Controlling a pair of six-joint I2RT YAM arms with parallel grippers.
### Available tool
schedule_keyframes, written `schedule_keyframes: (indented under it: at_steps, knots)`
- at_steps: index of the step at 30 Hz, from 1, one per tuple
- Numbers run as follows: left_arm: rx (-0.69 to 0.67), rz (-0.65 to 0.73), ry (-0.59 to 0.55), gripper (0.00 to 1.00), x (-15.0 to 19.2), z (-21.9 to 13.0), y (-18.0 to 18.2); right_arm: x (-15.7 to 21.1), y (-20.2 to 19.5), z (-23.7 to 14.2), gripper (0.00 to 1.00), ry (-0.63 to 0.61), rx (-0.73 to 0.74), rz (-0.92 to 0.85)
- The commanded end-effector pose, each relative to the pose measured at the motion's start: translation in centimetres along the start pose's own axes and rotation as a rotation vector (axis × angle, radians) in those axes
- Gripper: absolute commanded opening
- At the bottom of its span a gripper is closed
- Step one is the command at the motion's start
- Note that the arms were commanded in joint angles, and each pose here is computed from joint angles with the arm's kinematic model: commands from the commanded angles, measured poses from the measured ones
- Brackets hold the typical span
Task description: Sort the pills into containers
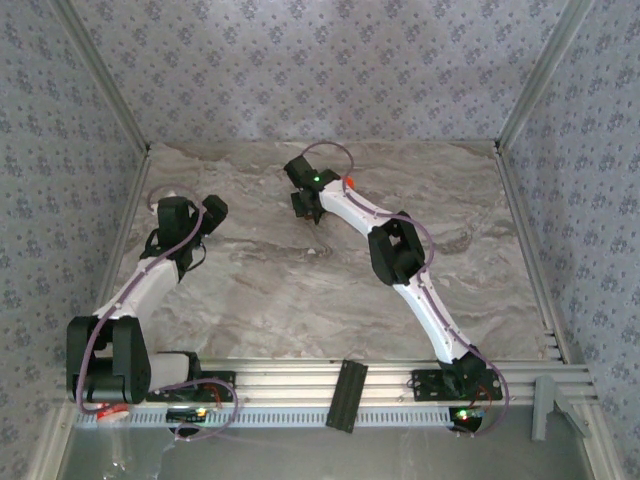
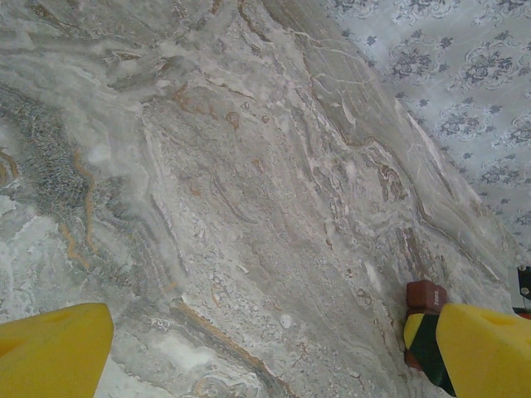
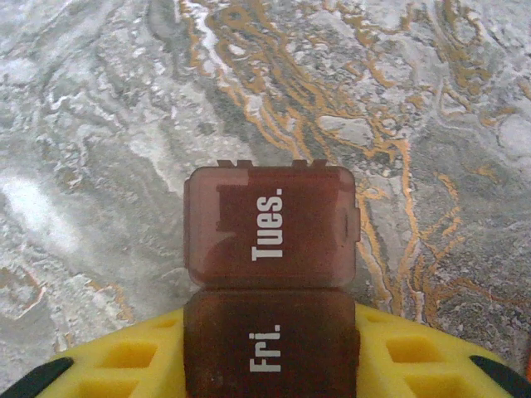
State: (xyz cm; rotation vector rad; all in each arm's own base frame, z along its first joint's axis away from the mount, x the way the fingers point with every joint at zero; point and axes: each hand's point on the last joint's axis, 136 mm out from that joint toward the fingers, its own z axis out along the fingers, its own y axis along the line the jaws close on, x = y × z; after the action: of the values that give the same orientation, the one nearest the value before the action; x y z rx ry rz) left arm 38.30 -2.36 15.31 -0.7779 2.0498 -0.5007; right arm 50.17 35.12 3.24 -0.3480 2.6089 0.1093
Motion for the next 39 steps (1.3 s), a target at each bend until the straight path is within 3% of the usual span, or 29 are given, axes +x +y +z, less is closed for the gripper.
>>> schedule_keyframes:
  at_steps: [1,11,25,35,39]
  knots:
    - [0.027,-0.009,0.003,1.0,-0.2,-0.1,-0.8,0.6,1.6,-0.8,0.34,0.018,-0.026,-0.043]
    - [0.03,-0.057,0.039,1.0,0.6,-0.7,-0.8,1.0,3.4,-5.3,0.27,-0.024,-0.092,-0.07]
    - [0.019,-0.077,0.086,1.0,2.1,-2.7,-0.4,6.9,5.0,-9.1,0.27,-0.036,-0.213,-0.056]
    - [0.07,-0.018,0.178,1.0,4.3,-4.0,-3.0,10.0,3.3,-13.2,0.26,-0.043,-0.267,-0.125]
    - [0.11,-0.009,0.221,1.0,5.0,-4.7,-4.3,10.9,3.1,-15.9,0.26,-0.076,-0.365,-0.189]
